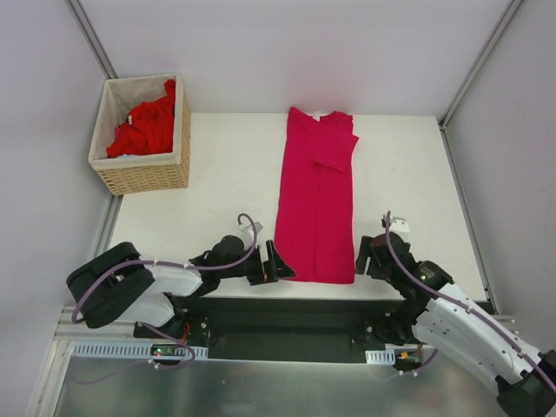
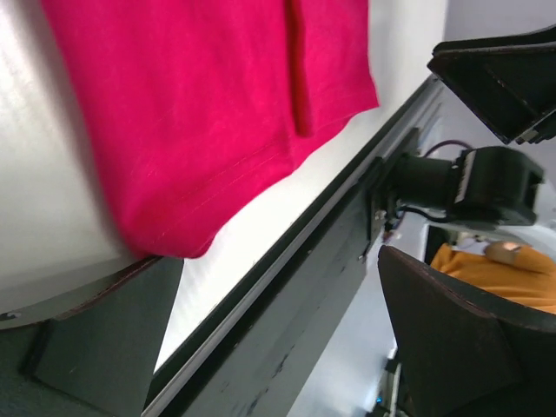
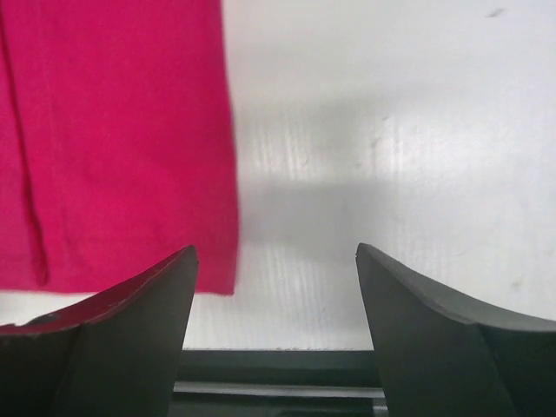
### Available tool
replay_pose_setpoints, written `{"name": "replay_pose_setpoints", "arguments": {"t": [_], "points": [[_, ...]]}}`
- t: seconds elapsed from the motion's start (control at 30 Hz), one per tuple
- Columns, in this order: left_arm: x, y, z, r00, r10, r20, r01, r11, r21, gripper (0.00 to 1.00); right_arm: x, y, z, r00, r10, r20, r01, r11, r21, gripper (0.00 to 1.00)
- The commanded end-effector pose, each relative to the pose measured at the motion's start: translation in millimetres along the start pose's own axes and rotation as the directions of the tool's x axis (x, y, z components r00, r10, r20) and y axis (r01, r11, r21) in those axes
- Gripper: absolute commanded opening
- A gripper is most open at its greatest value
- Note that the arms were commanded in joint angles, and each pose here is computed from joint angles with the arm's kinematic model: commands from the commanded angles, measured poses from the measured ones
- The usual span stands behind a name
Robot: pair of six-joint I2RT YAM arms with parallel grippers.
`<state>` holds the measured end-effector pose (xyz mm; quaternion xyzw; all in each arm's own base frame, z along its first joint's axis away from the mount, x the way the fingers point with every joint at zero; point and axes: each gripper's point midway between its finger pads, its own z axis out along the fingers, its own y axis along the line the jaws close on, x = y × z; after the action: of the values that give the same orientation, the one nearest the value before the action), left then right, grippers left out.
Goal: Fold and stack the t-shirts
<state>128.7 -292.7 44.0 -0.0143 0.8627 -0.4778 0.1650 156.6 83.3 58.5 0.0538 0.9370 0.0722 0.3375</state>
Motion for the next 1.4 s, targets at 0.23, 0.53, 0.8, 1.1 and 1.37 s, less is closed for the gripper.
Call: {"name": "replay_pose_setpoints", "arguments": {"t": [0.23, 0.53, 0.8, 1.1, 1.37], "points": [[-1.8, 17.0, -0.6, 0.996, -0.086, -0.020, 0.086, 0.996, 0.004, 0.99, -82.2, 69.2, -9.9, 0.942, -0.278, 0.186, 0.262, 0.959, 0.106, 0.81], [-9.0, 13.4, -27.9, 0.999, -0.006, 0.035, 0.006, 1.000, -0.023, 0.99, -101.6, 219.0, -63.8, 0.981, -0.148, 0.125, 0.193, 0.720, -0.666, 0.86], [-16.0, 3.5, -41.3, 0.997, 0.010, 0.071, -0.010, 1.000, -0.004, 0.99, -134.2, 291.5, -37.5, 0.987, -0.034, -0.157, -0.119, 0.502, -0.856, 0.88], [-14.6, 11.0, -51.9, 0.994, 0.001, 0.110, -0.001, 1.000, -0.003, 0.99, -129.9, 183.3, 39.9, 0.923, 0.285, -0.260, -0.373, 0.489, -0.789, 0.87], [-13.0, 28.4, -50.0, 0.992, -0.039, 0.122, 0.040, 0.999, -0.005, 0.99, -98.8, 102.1, 19.7, 0.923, 0.364, -0.125, -0.338, 0.611, -0.716, 0.88]]}}
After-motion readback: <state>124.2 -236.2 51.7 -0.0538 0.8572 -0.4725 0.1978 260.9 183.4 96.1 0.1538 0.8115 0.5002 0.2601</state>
